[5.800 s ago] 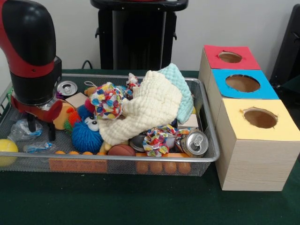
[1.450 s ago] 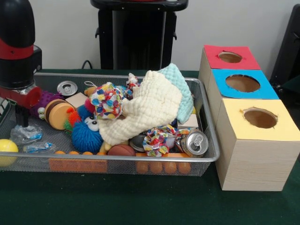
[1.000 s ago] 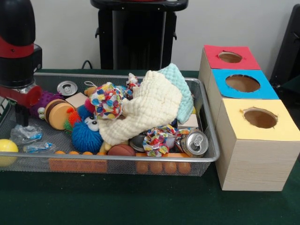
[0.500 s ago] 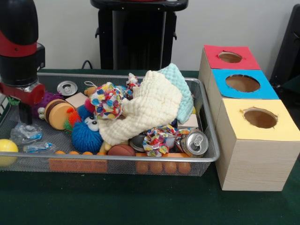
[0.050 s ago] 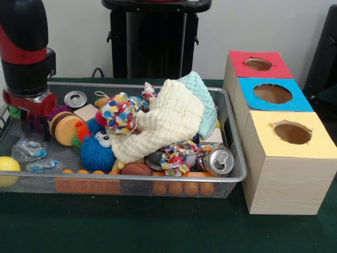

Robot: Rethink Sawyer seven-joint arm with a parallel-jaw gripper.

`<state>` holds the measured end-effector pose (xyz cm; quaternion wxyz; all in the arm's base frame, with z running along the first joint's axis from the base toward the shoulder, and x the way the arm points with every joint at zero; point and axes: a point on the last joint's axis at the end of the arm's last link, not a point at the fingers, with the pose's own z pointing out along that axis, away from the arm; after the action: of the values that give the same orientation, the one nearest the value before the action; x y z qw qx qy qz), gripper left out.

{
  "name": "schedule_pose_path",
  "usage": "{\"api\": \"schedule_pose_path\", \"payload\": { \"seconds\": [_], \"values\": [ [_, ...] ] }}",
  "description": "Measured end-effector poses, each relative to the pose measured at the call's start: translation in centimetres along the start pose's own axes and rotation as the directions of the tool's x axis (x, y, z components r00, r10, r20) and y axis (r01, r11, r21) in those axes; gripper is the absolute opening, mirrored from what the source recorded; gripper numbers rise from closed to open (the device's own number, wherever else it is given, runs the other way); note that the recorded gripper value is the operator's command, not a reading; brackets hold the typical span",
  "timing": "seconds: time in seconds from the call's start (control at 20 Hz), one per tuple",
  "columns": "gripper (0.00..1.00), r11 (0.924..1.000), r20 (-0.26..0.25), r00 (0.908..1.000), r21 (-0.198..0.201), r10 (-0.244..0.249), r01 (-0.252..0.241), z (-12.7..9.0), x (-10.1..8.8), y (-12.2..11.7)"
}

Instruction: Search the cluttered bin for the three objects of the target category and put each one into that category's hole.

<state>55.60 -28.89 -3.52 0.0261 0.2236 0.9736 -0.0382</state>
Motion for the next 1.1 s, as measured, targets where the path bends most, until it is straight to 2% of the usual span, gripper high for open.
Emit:
{"api": "schedule_pose_path", "payload": {
  "seconds": [0.3, 0.55, 1.1],
  "values": [
    [1.00, 0.9999, 0.001, 1.0000, -0.006, -0.008, 0.008, 0.7, 0.4, 0.7],
    [1.00, 0.9983, 0.060, 0.9965, 0.004, -0.058, 0.058, 2.2, 0.4, 2.8],
    [1.00, 0.9961, 0.077, 0.9934, 0.028, -0.085, 0.083, 2.4, 0.5, 2.8]
  ]
}}
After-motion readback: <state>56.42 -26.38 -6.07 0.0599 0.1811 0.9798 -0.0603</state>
